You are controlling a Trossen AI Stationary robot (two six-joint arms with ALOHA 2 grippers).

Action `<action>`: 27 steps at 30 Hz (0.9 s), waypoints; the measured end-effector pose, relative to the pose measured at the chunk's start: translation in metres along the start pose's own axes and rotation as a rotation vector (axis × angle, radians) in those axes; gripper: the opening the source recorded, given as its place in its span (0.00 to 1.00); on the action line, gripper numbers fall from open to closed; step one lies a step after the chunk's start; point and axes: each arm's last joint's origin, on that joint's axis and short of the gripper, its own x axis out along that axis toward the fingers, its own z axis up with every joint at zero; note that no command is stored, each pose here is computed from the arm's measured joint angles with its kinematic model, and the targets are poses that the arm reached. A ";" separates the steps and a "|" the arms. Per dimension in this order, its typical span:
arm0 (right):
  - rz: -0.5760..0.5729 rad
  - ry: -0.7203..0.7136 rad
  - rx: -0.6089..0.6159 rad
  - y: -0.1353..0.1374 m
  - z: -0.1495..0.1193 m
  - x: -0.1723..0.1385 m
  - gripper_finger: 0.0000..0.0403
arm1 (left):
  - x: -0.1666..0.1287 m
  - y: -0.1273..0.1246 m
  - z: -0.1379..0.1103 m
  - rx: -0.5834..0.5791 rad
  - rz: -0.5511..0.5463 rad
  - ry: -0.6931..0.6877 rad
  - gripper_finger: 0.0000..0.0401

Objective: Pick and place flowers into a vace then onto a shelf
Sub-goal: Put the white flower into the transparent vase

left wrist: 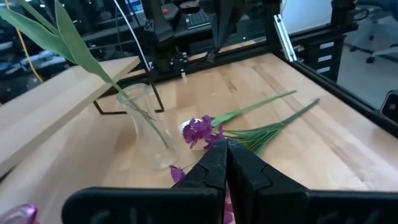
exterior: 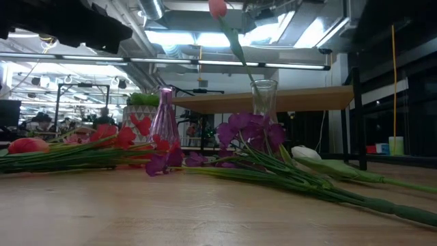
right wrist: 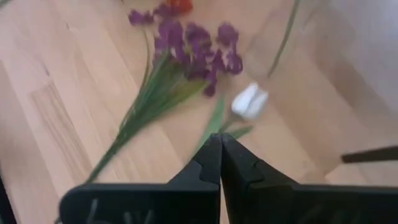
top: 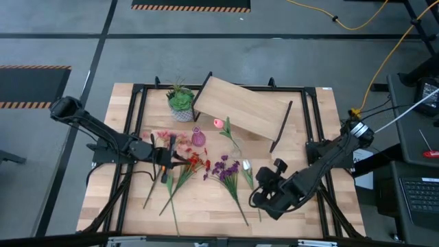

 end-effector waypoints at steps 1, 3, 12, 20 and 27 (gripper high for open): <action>-0.003 0.014 0.012 0.002 -0.002 0.003 0.01 | 0.000 0.000 0.000 -0.005 0.000 0.001 0.00; -0.011 0.064 0.004 0.004 -0.006 0.008 0.02 | 0.000 0.000 0.000 -0.021 0.000 0.000 0.00; -0.052 0.096 0.014 0.006 -0.004 0.024 0.08 | 0.000 0.000 0.000 -0.022 0.000 0.000 0.00; -0.055 0.137 0.133 0.003 0.002 0.030 0.29 | 0.000 0.000 0.000 -0.021 0.000 0.000 0.00; -0.063 0.174 0.209 -0.001 -0.008 0.042 0.48 | 0.000 0.000 0.000 -0.021 -0.001 0.000 0.00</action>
